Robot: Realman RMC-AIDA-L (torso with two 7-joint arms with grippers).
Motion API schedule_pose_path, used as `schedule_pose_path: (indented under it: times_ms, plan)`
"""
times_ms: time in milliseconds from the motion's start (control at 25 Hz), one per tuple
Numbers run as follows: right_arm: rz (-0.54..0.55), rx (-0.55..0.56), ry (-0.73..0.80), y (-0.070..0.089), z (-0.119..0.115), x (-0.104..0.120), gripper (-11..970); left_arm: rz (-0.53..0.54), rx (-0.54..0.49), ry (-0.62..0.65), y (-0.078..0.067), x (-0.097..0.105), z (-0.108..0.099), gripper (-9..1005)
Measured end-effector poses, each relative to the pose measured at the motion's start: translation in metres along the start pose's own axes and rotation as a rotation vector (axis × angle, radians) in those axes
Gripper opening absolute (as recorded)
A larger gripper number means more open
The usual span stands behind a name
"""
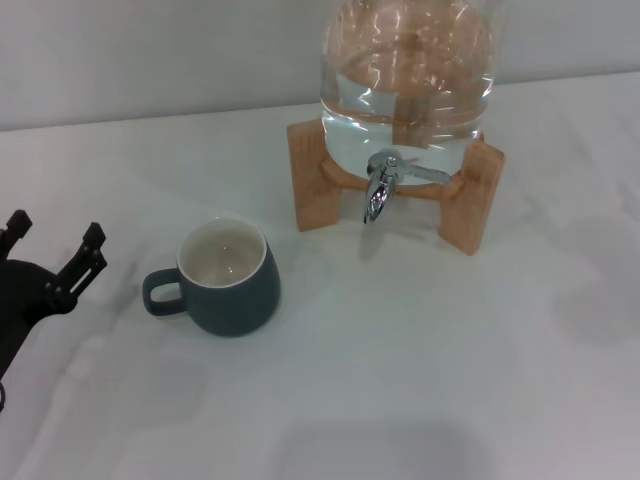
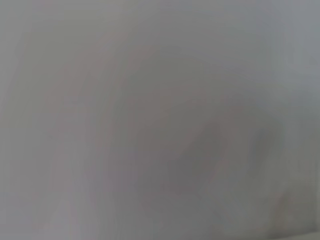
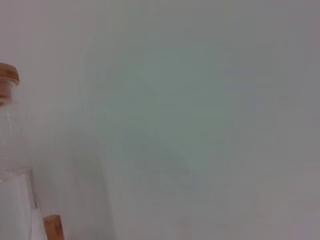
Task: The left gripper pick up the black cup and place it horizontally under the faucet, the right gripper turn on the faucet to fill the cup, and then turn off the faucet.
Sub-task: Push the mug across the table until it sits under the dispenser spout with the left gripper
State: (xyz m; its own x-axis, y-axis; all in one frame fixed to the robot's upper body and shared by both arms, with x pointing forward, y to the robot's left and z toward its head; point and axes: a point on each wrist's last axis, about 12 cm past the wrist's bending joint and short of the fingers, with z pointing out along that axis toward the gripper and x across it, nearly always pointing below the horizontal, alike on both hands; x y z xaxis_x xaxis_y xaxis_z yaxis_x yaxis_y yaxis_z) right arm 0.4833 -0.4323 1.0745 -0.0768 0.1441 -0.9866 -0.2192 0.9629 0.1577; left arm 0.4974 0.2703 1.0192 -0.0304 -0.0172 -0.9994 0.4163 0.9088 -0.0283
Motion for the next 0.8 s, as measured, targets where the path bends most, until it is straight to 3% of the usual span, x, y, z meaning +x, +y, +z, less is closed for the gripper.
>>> schedule_pose_path:
  times_ms: [240,440,800]
  plan:
    - [0.002,0.016,-0.002,-0.003,-0.004,0.000,849,0.017,0.002,-0.047,-0.001,-0.004,-0.008,894]
    - [-0.001,0.019,0.000,-0.004,-0.004,0.000,849,0.013,-0.036,-0.102,0.002,-0.004,-0.029,894]
    - [-0.004,0.021,0.004,-0.004,-0.002,-0.001,849,0.017,-0.048,-0.070,-0.002,0.008,-0.047,893]
